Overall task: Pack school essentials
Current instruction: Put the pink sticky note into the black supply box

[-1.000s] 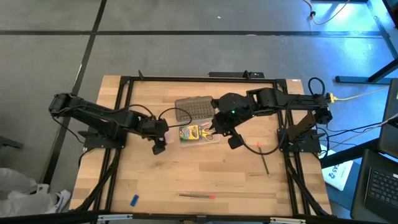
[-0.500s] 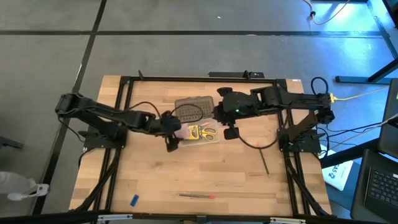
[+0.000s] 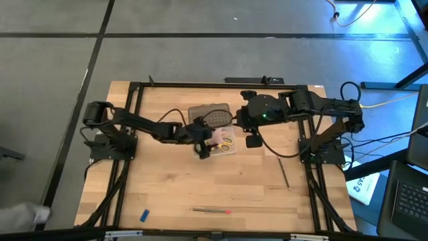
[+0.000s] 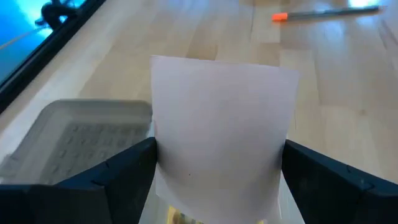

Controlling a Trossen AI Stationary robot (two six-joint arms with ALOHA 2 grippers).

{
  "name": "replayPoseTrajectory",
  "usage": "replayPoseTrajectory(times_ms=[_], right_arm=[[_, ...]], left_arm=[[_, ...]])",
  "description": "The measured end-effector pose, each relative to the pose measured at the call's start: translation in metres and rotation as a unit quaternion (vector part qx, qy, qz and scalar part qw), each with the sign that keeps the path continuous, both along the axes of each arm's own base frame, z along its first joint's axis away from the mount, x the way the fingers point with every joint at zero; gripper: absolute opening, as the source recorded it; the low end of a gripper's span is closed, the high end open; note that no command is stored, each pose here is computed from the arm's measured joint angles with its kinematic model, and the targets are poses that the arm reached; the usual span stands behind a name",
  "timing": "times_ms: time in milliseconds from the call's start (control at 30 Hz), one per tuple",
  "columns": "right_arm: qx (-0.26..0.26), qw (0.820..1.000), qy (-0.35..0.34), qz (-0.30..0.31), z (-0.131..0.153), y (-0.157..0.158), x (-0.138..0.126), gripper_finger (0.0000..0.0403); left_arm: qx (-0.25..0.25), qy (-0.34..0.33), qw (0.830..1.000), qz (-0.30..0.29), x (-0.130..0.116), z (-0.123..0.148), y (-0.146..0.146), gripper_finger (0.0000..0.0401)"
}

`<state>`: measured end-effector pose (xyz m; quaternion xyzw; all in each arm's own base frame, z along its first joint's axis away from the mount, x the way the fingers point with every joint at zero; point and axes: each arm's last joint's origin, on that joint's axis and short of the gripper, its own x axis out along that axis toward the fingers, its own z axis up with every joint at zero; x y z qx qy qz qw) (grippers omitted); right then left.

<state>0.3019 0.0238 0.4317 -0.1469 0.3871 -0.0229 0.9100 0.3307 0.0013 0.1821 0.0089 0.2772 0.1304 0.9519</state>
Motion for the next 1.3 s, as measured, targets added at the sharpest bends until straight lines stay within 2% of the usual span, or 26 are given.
replayPoseTrajectory(times_ms=[133,433,1300], right_arm=[[0.0,1.0,0.0,0.0,0.0,0.0,0.0,0.0088],[0.0,1.0,0.005,0.001,-0.001,0.0,-0.001,0.0088],[-0.002,1.0,-0.004,0.004,0.001,0.0,0.001,0.0088]], left_arm=[[0.0,-0.018,1.0,-0.001,0.011,-0.015,0.0,0.0321],[0.002,0.014,1.0,0.001,0.016,-0.04,0.0,0.0321],[-0.002,0.021,1.0,0.014,0.016,-0.043,0.011,0.0322]])
